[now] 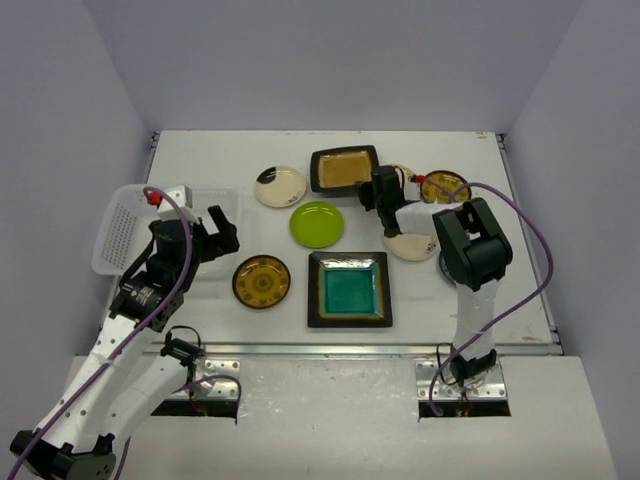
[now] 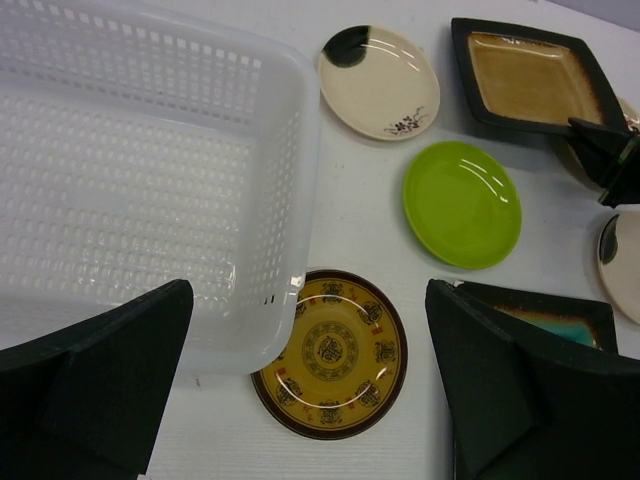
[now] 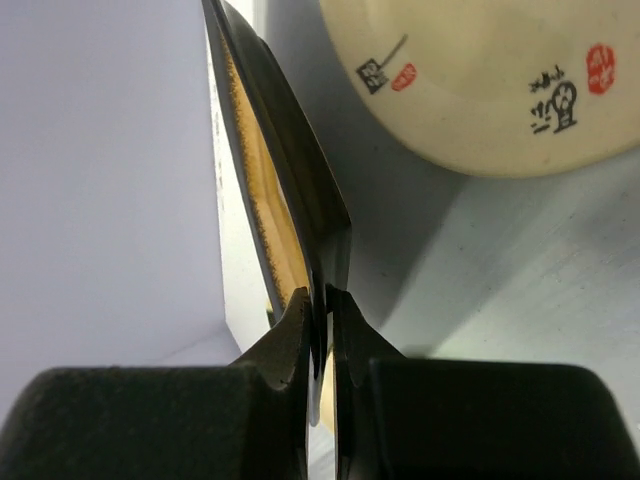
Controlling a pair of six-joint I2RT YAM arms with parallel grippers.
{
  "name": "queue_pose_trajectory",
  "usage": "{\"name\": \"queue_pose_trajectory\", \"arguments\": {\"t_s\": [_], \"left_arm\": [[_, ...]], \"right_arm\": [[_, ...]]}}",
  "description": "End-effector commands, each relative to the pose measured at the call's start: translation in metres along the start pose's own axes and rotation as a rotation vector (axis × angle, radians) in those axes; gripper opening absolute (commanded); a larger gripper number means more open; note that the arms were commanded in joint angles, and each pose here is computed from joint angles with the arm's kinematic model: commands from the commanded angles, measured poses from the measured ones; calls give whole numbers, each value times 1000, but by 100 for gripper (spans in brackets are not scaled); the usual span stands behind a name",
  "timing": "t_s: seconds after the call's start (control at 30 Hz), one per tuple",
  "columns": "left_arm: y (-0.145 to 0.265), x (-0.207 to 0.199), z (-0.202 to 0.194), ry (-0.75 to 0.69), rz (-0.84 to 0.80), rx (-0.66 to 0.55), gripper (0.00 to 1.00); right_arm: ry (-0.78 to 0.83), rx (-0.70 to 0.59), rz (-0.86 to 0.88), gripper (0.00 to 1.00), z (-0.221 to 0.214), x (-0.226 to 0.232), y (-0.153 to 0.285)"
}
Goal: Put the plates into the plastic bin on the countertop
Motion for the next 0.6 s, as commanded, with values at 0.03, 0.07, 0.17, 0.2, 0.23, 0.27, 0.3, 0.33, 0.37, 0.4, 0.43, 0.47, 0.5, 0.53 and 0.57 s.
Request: {"name": "queue_pose_trajectory", "arguments": {"t_s": [0.03, 0.07, 0.17, 0.2, 0.23, 0.27, 0.3, 0.33, 0.37, 0.4, 0.43, 0.47, 0.5, 0.53, 0.57], "left_arm": [[5, -3, 24, 64, -12, -75, 100], [8, -6, 28, 80, -31, -82, 100], [13, -17, 38, 144, -122, -103, 100], [12, -21, 40, 170, -145, -108, 100], [11, -25, 42, 196, -168, -111, 100], [10, -29, 42, 220, -193, -108, 100], [8, -35, 43, 252, -233, -103, 100], [6, -42, 43, 297, -275, -106, 100], [1, -52, 44, 324, -348, -123, 100], [-2, -60, 45, 357, -413, -133, 100], [-5, -69, 46, 387, -491, -150, 100], [-8, -78, 48, 406, -571, -176, 100], [-9, -84, 50, 435, -621, -191, 100], [-10, -89, 50, 473, -672, -196, 100], [-13, -94, 49, 497, -711, -197, 100]], "right_arm": [[81, 222, 449, 0, 3, 127, 81], [117, 273, 434, 0, 4, 127, 89], [235, 344, 445, 0, 23, 131, 119], [253, 371, 436, 0, 26, 126, 127], [270, 398, 431, 0, 28, 122, 135], [285, 429, 434, 0, 28, 117, 144], [303, 474, 437, 0, 28, 111, 155], [316, 503, 442, 0, 28, 103, 169], [317, 553, 433, 0, 26, 95, 178], [313, 588, 438, 0, 25, 91, 190], [299, 609, 444, 0, 25, 90, 200], [283, 629, 439, 0, 24, 88, 206], [277, 652, 434, 0, 24, 84, 212], [271, 682, 425, 0, 23, 80, 218], [268, 701, 429, 0, 22, 79, 226]]}}
Point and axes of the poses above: each gripper's point midway between its finger pads, its own y axis back along the fingers, its own x axis along the line the jaws close on, z = x × y, the point moved 7 cm from there along y, back along the fingers, and after that the axes turned 11 degrees about -y, right-handed, at the moved point
